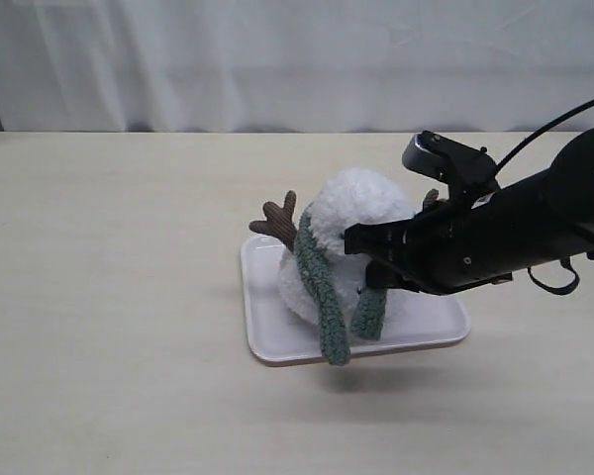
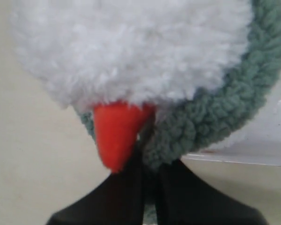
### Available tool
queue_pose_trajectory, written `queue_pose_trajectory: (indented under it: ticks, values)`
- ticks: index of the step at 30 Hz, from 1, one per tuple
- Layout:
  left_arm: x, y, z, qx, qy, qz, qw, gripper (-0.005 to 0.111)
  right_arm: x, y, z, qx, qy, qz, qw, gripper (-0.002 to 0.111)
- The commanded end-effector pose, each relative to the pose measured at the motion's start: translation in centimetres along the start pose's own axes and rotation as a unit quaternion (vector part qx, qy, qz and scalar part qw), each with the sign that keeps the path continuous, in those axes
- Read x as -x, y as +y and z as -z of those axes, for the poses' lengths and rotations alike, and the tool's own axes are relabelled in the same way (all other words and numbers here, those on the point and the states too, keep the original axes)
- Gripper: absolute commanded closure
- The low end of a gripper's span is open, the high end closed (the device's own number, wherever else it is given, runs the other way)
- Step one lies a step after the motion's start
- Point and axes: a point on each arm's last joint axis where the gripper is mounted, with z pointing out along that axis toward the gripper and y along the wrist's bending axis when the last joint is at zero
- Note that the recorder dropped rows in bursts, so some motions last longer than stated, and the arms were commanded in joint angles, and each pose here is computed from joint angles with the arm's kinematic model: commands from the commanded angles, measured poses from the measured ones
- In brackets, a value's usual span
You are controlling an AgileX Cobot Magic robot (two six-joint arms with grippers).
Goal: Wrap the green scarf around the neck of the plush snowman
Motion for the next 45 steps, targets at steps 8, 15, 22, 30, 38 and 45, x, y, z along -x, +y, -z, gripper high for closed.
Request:
queue_pose_trajectory:
  ticks: [8,15,22,30,38,45]
  values:
    - [0.0,0.0,0.0,0.002,-0.006,0.003,1.0,0.107,-0.1,-0.6,-2.2,0.004,0.012,-0.028,1.0,0.092]
    - [0.0,0.0,0.0,0.002,-0.006,0.003,1.0,0.107,-0.4,-0.9,-3.1,-0.002,0.026,-0.021,0.999,0.057]
    - [0.0,0.0,0.0,0.002,-0.006,0.003,1.0,0.107,-0.8,0.7,-1.5,0.066,0.045,0.055,0.995,0.055]
    - [0.0,0.0,0.0,0.002,-0.006,0.003,1.0,0.107,-2.0,0.1,-3.2,0.073,0.089,0.038,0.993,0.032]
    - [0.0,0.0,0.0,0.002,-0.006,0.003,1.0,0.107,-2.2,-0.2,-5.0,0.091,0.095,0.038,0.991,0.032]
    - [0.0,0.0,0.0,0.002,-0.006,0.003,1.0,0.107,-2.2,-0.4,-5.5,0.093,0.094,0.054,0.99,0.033]
